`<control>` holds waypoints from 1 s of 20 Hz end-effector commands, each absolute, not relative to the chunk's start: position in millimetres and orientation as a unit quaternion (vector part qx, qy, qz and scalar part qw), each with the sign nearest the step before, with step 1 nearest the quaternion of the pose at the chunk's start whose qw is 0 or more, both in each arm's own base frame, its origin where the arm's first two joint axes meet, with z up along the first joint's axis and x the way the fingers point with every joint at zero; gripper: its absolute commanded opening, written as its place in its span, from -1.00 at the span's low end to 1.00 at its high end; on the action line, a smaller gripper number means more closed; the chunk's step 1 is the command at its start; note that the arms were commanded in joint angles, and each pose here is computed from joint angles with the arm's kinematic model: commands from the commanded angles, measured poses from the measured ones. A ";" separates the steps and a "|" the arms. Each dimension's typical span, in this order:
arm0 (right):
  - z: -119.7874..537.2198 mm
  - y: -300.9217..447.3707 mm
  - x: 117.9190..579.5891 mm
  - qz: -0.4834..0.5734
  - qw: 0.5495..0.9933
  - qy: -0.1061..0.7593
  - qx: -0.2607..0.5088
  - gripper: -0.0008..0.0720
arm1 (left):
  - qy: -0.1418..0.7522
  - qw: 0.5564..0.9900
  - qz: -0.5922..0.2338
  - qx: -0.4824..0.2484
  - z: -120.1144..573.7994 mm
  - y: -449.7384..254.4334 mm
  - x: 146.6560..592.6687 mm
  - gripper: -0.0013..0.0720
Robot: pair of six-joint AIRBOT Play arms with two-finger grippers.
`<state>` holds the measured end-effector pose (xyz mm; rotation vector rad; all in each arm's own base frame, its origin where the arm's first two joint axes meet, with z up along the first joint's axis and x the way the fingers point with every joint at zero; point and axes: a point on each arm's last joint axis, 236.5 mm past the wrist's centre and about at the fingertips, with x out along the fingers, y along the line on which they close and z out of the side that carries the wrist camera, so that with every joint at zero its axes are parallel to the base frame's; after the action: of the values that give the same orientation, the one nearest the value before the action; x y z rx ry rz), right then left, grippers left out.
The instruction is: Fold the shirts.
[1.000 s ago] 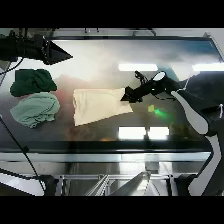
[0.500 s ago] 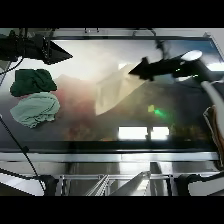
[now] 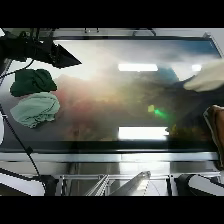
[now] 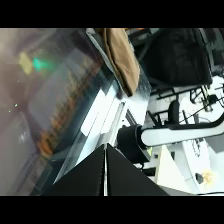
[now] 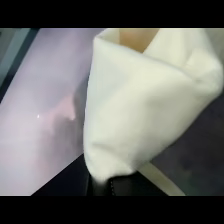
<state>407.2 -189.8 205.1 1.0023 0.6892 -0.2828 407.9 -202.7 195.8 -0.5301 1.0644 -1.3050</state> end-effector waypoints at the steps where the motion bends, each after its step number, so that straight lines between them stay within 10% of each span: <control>1: 172.8 -279.6 296.5 -0.304 0.724 0.345 0.514 -0.92 | 0.474 0.617 -0.589 -0.218 195.4 -220.6 394.9 -0.94; 7: 122.6 -308.6 121.2 -0.488 0.560 0.498 0.448 -0.92 | 0.477 0.603 -0.606 -0.204 195.4 -245.0 382.8 -0.94; 16: -1.0 -273.6 85.6 -0.469 0.472 0.592 0.455 -0.91 | 0.479 0.596 -0.615 -0.192 193.0 -254.1 376.5 -0.94; 17: -12.1 -269.7 80.5 -0.468 0.464 0.601 0.452 -0.75 | 0.479 0.596 -0.615 -0.192 193.0 -254.1 376.4 -0.94; 19: -21.9 -264.6 68.4 -0.467 0.436 0.626 0.446 0.54 | 0.479 0.596 -0.615 -0.192 193.0 -254.0 376.3 -0.94; 20: -21.5 -262.3 64.9 -0.466 0.427 0.634 0.446 0.65 | 0.479 0.596 -0.615 -0.192 193.2 -254.1 376.3 -0.94</control>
<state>81.3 -271.1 -5.1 1.1203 1.4907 -1.1492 376.6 -253.7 193.4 -0.4456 1.1105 -1.4283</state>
